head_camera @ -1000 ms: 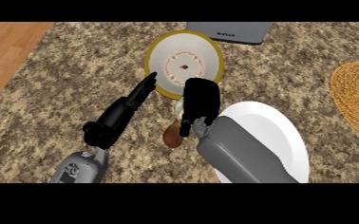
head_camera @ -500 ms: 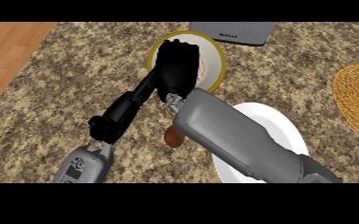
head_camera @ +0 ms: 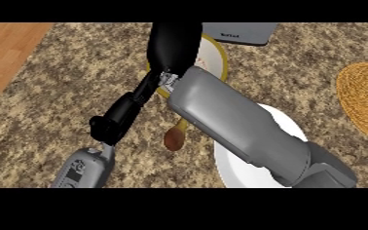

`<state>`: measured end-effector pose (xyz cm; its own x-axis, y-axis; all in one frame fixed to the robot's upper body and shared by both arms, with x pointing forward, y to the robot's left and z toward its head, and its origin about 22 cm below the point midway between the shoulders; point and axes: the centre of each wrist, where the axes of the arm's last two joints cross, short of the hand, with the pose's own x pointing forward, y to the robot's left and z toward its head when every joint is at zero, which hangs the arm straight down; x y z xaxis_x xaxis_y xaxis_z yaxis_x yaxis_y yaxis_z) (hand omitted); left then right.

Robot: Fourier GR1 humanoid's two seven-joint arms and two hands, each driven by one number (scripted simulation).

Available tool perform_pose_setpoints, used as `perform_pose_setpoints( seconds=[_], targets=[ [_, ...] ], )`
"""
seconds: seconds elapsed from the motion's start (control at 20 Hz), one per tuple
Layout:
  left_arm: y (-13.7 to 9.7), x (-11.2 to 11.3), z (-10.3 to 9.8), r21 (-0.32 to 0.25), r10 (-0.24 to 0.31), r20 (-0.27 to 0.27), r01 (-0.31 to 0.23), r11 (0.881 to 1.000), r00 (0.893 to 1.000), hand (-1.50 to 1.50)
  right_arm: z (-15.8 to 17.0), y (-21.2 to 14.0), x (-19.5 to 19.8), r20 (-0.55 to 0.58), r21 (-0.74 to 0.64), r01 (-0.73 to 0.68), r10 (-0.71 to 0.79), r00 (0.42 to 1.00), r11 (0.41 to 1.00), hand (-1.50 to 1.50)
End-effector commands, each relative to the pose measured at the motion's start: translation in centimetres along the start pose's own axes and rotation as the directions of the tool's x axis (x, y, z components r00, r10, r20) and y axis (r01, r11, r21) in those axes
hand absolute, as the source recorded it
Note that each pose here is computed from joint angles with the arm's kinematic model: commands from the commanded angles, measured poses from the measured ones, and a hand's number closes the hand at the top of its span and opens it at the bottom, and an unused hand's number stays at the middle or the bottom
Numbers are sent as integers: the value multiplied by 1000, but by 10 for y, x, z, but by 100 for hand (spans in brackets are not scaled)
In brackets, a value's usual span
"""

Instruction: Pick the cupcake from the plate and place it in the bowl

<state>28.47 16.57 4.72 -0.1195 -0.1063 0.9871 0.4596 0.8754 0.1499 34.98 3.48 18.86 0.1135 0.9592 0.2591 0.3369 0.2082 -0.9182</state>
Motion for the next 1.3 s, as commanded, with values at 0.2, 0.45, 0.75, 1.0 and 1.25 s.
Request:
perform_pose_setpoints(
  seconds=[0.2, 0.45, 0.75, 1.0, 1.25],
  targets=[
    [8, -11, 10, 5, -7, -34, 8, 1000, 999, 0, -17, 24, 0, -244, -134, -75, 41, 969, 988, 150],
    [10, -8, 10, 32, 4, -30, -3, 999, 1000, 0, -31, 36, -9, -259, -184, -108, 58, 964, 977, 150],
    [13, -16, 16, 31, 2, -18, -1, 1000, 1000, 0, -40, 74, -56, -401, 147, -37, 94, 911, 988, 150],
    [13, -16, 8, 47, 5, -41, -3, 999, 999, 0, -44, 77, -65, -413, 205, 178, -80, 907, 963, -150],
    [6, -9, 6, 67, 7, -37, -5, 998, 999, 0, -50, 77, -63, -313, 80, 238, -202, 928, 968, -150]
  ],
)
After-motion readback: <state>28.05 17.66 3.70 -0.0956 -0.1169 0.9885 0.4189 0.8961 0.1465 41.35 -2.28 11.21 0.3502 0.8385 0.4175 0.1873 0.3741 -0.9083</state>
